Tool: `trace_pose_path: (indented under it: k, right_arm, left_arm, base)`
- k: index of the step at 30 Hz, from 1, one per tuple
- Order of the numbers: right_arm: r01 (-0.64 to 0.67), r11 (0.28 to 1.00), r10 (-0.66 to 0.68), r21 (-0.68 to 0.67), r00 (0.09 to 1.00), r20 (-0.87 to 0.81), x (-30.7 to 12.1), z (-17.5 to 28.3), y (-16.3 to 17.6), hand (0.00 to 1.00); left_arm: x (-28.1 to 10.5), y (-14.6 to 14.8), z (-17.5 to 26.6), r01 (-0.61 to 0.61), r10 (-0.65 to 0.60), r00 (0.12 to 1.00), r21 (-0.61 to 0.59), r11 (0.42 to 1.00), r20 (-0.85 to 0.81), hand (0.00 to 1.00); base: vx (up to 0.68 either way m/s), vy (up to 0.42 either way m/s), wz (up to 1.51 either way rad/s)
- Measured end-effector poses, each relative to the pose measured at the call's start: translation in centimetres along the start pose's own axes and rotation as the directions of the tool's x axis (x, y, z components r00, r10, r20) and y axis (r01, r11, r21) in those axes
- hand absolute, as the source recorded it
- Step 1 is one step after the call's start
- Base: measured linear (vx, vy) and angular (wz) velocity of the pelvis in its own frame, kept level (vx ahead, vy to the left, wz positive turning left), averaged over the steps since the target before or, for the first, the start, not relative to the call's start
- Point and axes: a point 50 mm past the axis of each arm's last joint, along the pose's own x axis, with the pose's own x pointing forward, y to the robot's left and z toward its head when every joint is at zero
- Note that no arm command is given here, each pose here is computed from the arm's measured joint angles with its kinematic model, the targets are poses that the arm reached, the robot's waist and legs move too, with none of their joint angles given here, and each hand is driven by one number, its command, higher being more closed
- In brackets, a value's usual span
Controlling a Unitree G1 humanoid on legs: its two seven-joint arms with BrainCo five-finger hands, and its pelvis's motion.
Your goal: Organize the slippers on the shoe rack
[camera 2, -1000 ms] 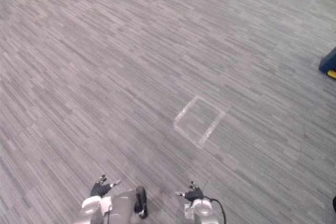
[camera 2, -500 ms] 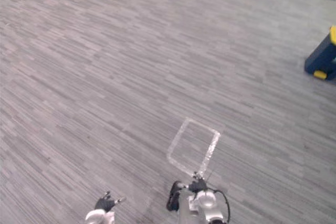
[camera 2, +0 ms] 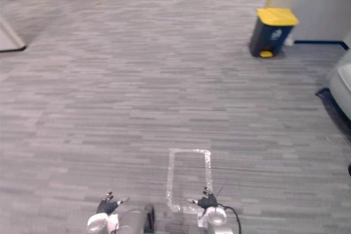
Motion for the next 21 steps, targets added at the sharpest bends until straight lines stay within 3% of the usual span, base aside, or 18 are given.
trace_pose_path:
  k: [4,9,15,21]
  right_arm:
    - [-0.054,0.999,0.054,-0.003,0.998,-0.01,0.0,0.0,1.8,0.0]
    - [-0.072,0.996,0.073,-0.049,0.997,0.014,0.1,0.7,2.1,0.0]
    - [-0.054,0.997,0.056,-0.06,0.998,0.042,0.3,1.5,1.3,0.0]
    - [0.016,0.998,-0.014,-0.053,0.999,0.033,0.6,1.4,-1.3,0.0]
  left_arm:
    - [0.1,0.7,-0.2,-0.018,0.018,1.0,0.018,1.0,-0.008,0.0]
    - [0.0,-0.4,-0.9,0.043,-0.038,0.998,0.115,0.992,-0.045,0.0]
    - [0.4,-0.1,-0.9,0.063,-0.053,0.996,0.153,0.986,-0.071,0.0]
    - [0.2,-1.9,-0.6,0.096,-0.089,0.994,0.113,0.989,-0.067,0.0]
  base:
    - [0.4,0.307,-1.26]
    - [0.29,0.148,-1.18]
    - [0.31,-0.072,-0.57]
    - [0.32,-0.164,-0.32]
